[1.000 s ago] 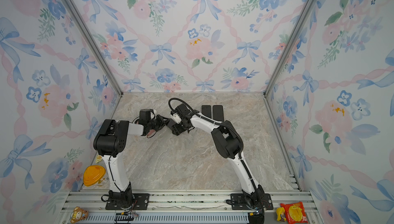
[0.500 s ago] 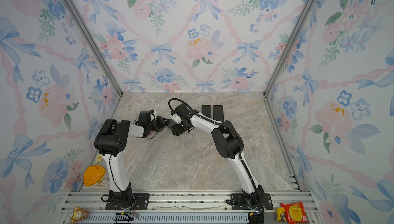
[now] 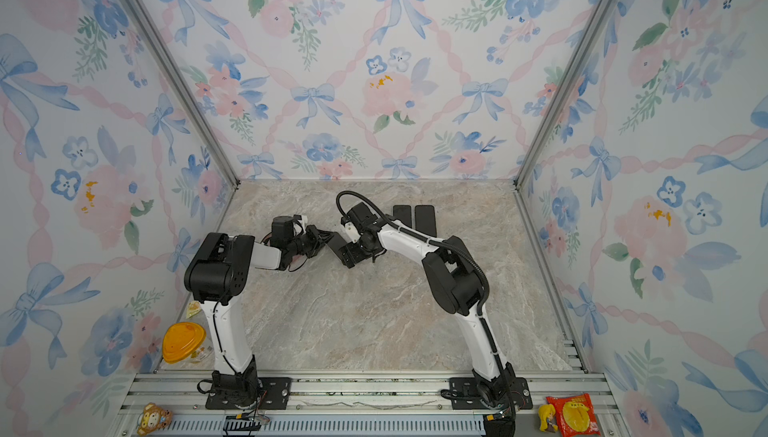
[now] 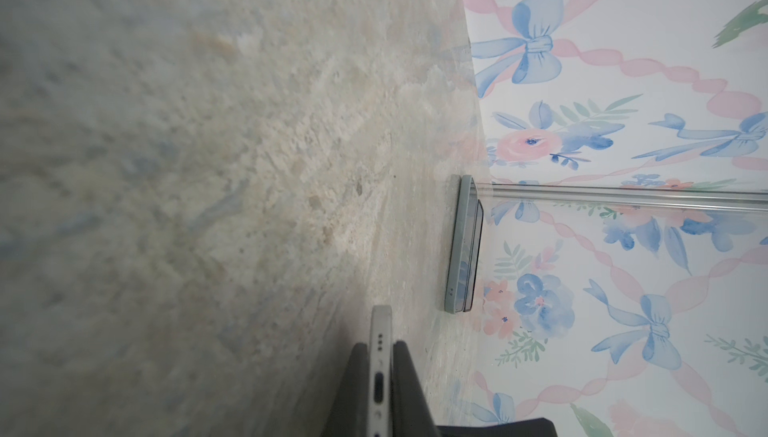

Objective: Put the phone into the phone case

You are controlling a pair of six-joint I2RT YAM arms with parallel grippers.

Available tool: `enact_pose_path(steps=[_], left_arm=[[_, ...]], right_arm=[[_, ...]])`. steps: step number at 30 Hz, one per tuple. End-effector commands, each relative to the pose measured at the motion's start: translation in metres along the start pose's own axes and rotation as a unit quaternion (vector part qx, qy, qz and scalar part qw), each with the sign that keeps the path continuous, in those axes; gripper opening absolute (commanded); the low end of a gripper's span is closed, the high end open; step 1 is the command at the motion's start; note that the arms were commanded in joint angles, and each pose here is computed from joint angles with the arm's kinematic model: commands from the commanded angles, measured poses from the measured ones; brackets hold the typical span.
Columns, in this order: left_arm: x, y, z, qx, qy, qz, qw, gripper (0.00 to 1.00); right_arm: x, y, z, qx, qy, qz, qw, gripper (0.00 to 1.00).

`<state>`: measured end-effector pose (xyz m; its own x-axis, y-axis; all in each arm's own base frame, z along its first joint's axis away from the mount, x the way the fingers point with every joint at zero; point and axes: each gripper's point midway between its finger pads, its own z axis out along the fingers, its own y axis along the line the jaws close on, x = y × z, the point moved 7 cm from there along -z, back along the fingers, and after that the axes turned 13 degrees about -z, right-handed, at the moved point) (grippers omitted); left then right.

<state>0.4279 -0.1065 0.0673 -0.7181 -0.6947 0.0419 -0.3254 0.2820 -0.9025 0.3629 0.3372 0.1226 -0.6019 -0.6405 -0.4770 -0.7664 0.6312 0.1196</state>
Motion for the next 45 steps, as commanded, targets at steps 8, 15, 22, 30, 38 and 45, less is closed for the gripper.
enact_pose_path(steps=[8, 15, 22, 30, 38, 45], left_arm=[[0.009, -0.018, -0.015, 0.062, -0.009, -0.037, 0.997, 0.03], [0.013, -0.037, -0.024, 0.101, -0.015, -0.057, 0.993, 0.01], [0.015, -0.057, -0.026, 0.125, -0.021, -0.055, 0.99, 0.0], [0.014, -0.068, -0.024, 0.151, -0.017, -0.059, 0.987, 0.0], [0.013, -0.076, -0.026, 0.161, -0.024, -0.054, 0.985, 0.0], [0.014, -0.078, -0.026, 0.17, -0.025, -0.057, 0.984, 0.0]], right_arm=[[0.012, -0.043, -0.079, -0.17, -0.301, 0.426, 0.836, 0.75], [0.021, -0.044, -0.066, -0.273, -0.34, 0.503, 0.746, 0.66], [0.029, -0.034, -0.045, -0.276, -0.32, 0.527, 0.737, 0.64], [0.045, -0.036, -0.037, -0.254, -0.299, 0.532, 0.75, 0.68], [0.045, -0.03, -0.028, -0.261, -0.288, 0.524, 0.758, 0.66], [0.038, -0.024, -0.024, -0.275, -0.293, 0.517, 0.755, 0.56]])
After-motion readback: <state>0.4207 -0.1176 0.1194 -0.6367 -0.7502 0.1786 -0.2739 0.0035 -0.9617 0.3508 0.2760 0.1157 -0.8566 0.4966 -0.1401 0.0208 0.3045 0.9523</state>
